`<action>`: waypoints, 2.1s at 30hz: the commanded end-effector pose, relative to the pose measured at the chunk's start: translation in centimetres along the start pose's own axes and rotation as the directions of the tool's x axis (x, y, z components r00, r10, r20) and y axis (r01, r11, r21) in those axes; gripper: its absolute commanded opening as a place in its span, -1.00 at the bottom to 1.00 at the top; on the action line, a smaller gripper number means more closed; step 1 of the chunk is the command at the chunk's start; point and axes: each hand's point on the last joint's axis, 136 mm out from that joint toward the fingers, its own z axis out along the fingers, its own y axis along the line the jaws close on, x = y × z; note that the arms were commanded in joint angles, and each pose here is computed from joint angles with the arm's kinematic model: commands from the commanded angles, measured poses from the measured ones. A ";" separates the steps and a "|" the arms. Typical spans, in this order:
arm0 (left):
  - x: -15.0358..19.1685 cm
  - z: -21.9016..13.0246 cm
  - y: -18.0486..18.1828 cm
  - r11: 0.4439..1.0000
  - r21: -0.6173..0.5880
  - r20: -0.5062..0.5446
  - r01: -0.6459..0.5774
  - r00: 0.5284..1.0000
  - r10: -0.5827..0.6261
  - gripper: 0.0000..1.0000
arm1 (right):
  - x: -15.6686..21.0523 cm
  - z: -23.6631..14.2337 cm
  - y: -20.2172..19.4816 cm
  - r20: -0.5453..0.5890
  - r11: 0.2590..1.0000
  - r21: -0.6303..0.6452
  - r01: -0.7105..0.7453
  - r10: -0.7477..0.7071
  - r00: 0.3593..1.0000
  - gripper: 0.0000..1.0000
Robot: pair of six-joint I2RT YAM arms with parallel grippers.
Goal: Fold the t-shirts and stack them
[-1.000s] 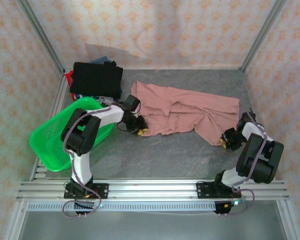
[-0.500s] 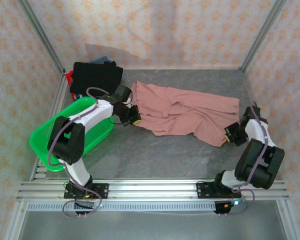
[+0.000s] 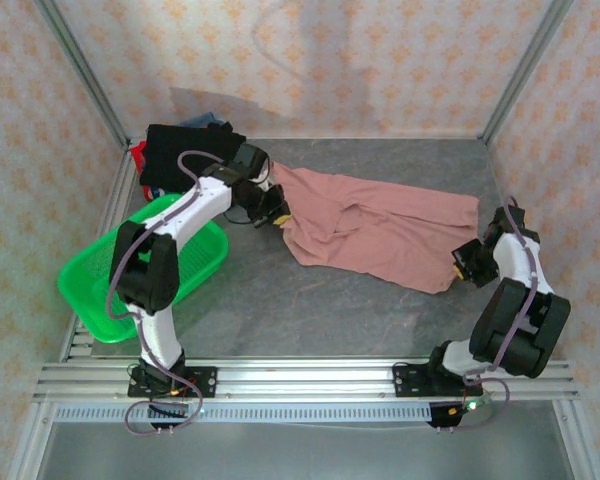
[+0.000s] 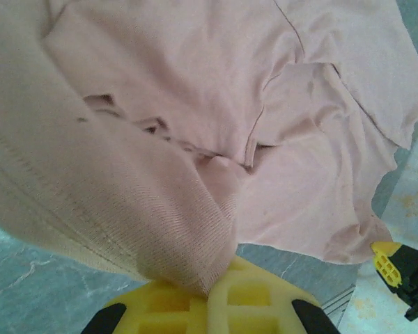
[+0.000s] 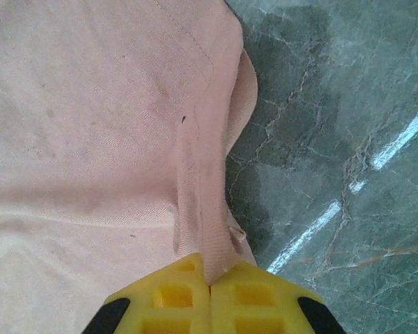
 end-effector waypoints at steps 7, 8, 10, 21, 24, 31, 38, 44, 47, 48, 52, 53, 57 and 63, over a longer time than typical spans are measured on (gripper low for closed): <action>-2.5 3.3 -2.4 0.999 0.035 -0.057 -0.035 0.998 0.037 -1.00 | -0.7 0.1 -0.6 0.008 0.999 0.045 0.026 -0.026 1.000 -1.00; -2.9 3.7 -2.5 0.999 0.035 -0.054 -0.034 0.998 0.036 -1.00 | -0.7 0.1 -0.6 0.005 0.999 0.045 0.026 -0.026 1.000 -1.00; -4.0 4.6 -3.0 0.998 0.047 -0.049 -0.043 0.998 0.045 -0.97 | -0.7 0.4 -0.5 -0.001 0.999 0.045 0.026 -0.026 1.000 -1.00; -8.0 5.8 -5.9 0.990 0.110 0.017 -0.088 0.996 0.087 -0.01 | -0.7 1.2 -0.4 -0.030 0.999 0.040 0.030 -0.029 0.999 -1.00; -8.7 2.4 -6.1 0.989 0.118 0.085 -0.085 0.993 0.076 0.16 | -0.7 1.4 -0.3 -0.032 0.999 0.038 0.030 -0.029 0.999 -1.00; -7.4 -0.8 -0.8 0.999 0.050 0.135 0.003 0.991 -0.010 0.16 | -0.8 1.3 0.0 -0.041 0.999 0.031 0.036 -0.035 0.999 -1.00; -8.7 1.8 0.9 0.993 0.107 0.148 0.041 0.987 -0.057 -0.11 | -0.7 1.4 0.2 -0.048 0.999 0.025 0.036 -0.035 0.998 -1.00; -10.5 3.9 0.6 0.993 0.116 0.144 -0.011 0.990 -0.006 -0.25 | -0.5 1.6 0.0 -0.055 0.999 0.028 0.040 -0.038 0.998 -1.00; -10.7 5.0 1.4 0.996 0.091 0.130 -0.010 0.991 -0.002 -0.29 | -0.5 1.5 0.0 -0.056 0.999 0.026 0.039 -0.037 0.998 -1.00; -10.7 5.3 1.9 0.998 0.066 0.124 -0.009 0.992 0.000 -0.29 | -0.5 1.5 0.0 -0.054 0.999 0.025 0.039 -0.037 0.998 -1.00; -10.9 6.0 2.8 1.000 0.030 0.116 -0.003 0.993 0.000 -0.30 | -0.4 1.5 0.0 -0.055 0.999 0.024 0.040 -0.038 0.998 -1.00; -10.9 6.1 2.9 1.000 0.025 0.113 -0.002 0.994 -0.001 -0.30 | -0.5 1.5 0.0 -0.053 0.999 0.023 0.040 -0.039 0.998 -1.00; -10.7 6.8 3.3 1.000 0.018 0.094 0.004 0.996 -0.006 -0.32 | -0.5 1.6 0.0 -0.053 0.999 0.025 0.038 -0.036 0.998 -1.00; -9.7 7.5 4.3 1.000 -0.018 0.058 0.004 0.998 -0.003 -0.32 | -0.5 1.6 0.1 -0.055 0.999 0.020 0.035 -0.033 0.998 -1.00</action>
